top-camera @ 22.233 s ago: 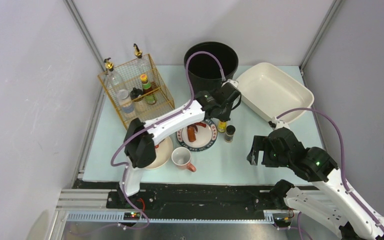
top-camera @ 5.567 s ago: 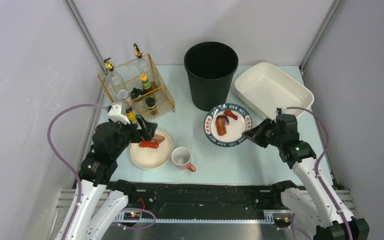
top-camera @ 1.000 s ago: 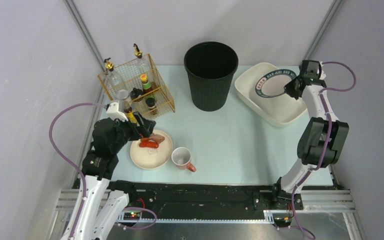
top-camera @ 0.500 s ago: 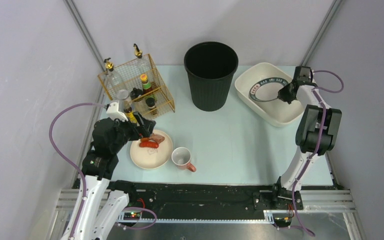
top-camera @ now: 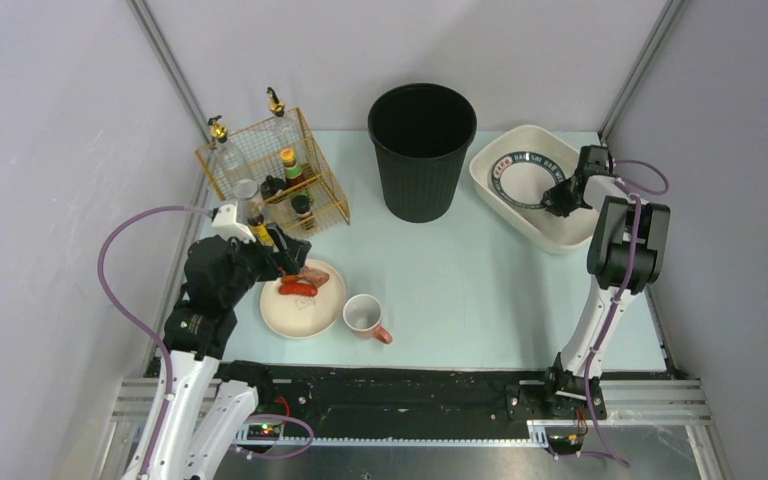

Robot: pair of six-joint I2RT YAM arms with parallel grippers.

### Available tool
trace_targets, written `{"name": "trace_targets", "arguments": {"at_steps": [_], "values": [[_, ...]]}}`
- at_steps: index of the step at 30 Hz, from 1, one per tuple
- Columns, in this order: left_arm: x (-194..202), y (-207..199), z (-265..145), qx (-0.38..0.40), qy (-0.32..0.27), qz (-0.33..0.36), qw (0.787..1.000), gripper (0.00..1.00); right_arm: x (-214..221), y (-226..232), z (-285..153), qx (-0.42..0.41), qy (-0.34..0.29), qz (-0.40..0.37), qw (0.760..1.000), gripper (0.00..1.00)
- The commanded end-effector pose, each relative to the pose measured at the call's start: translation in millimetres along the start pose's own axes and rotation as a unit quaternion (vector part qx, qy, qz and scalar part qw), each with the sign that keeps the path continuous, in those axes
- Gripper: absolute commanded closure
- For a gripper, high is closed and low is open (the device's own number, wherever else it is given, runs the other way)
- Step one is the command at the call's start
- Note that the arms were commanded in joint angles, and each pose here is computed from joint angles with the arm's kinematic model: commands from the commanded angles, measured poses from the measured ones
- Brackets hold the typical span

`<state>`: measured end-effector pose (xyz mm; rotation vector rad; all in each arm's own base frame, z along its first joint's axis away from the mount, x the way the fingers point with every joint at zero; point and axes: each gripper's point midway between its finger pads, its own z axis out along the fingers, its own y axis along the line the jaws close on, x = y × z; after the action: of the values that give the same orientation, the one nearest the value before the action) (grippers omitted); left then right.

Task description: Clear the kitchen counter

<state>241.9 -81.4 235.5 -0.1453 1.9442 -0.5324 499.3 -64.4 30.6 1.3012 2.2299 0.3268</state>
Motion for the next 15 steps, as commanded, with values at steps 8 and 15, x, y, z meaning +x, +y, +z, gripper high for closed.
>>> {"name": "trace_targets", "arguments": {"at_steps": [8, 15], "values": [[-7, -1, -1, 0.004, -0.017, -0.004, 1.0, 0.0, 9, 31, -3, -0.033, 0.03, -0.016, 0.999, 0.54], [-6, -3, 0, 0.009, -0.013, -0.005, 1.0, 0.0, 0, 36, -39, -0.023, 0.015, -0.067, 0.997, 0.48]]}}
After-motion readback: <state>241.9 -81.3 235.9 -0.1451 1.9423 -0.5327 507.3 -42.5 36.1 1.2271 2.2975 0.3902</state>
